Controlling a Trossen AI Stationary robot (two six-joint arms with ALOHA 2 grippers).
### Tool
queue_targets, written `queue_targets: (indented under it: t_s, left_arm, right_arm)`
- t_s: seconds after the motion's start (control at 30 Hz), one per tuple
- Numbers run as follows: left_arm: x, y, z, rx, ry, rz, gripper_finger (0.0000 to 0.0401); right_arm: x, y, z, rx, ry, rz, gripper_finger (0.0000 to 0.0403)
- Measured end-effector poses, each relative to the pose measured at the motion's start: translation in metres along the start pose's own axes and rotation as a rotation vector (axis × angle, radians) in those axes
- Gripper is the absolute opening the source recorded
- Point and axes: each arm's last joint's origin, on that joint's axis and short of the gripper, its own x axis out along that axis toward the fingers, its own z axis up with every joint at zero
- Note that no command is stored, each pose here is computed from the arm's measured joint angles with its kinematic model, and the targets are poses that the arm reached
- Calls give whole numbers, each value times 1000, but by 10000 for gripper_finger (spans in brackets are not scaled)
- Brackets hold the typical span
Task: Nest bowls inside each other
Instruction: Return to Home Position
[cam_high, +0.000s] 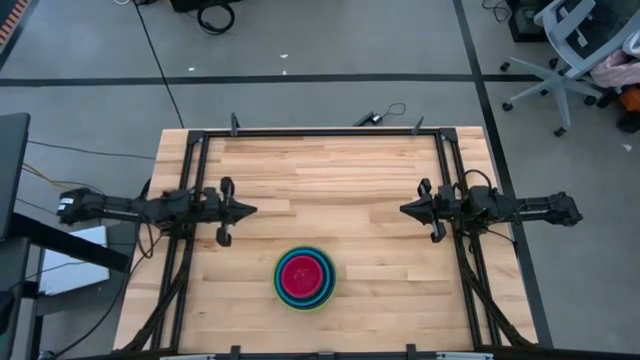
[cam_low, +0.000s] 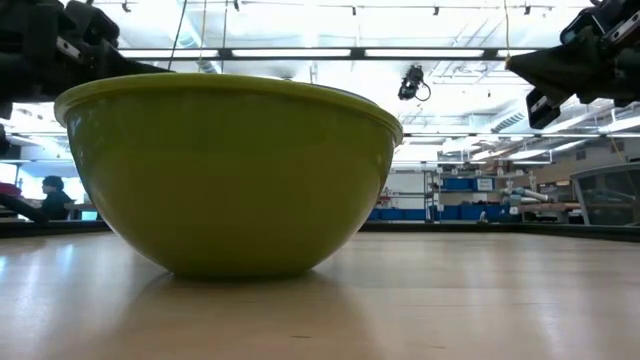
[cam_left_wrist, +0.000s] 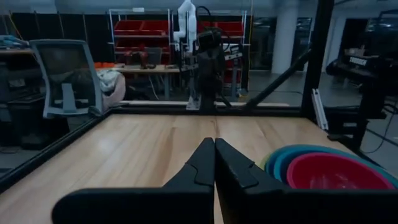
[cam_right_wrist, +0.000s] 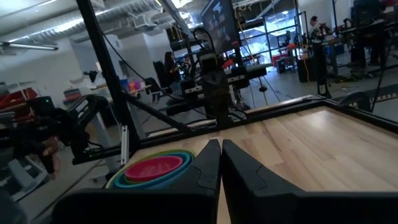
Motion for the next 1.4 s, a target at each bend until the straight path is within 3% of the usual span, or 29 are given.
queue_targets:
  t_s: [0.1,0.27,0.33,0.63,0.83,1.4]
  left_arm:
    - [-4,0,0,11,4,-25,7]
    - [-12,-5,5,19,-49,-208,7]
    - [-15,-5,6,22,-66,-227,7]
    - [-19,3,-4,41,27,-58,7]
    - [-19,10,-5,-83,36,122,7]
    - [-19,11,-5,-104,31,130,7]
  right_arm:
    - [0,0,0,0,0,0,23]
    - [0,0,0,0,0,0,23]
    - [0,0,0,0,0,0,24]
    - [0,0,0,0,0,0,23]
    - [0,0,0,0,0,0,24]
    - [0,0,0,0,0,0,23]
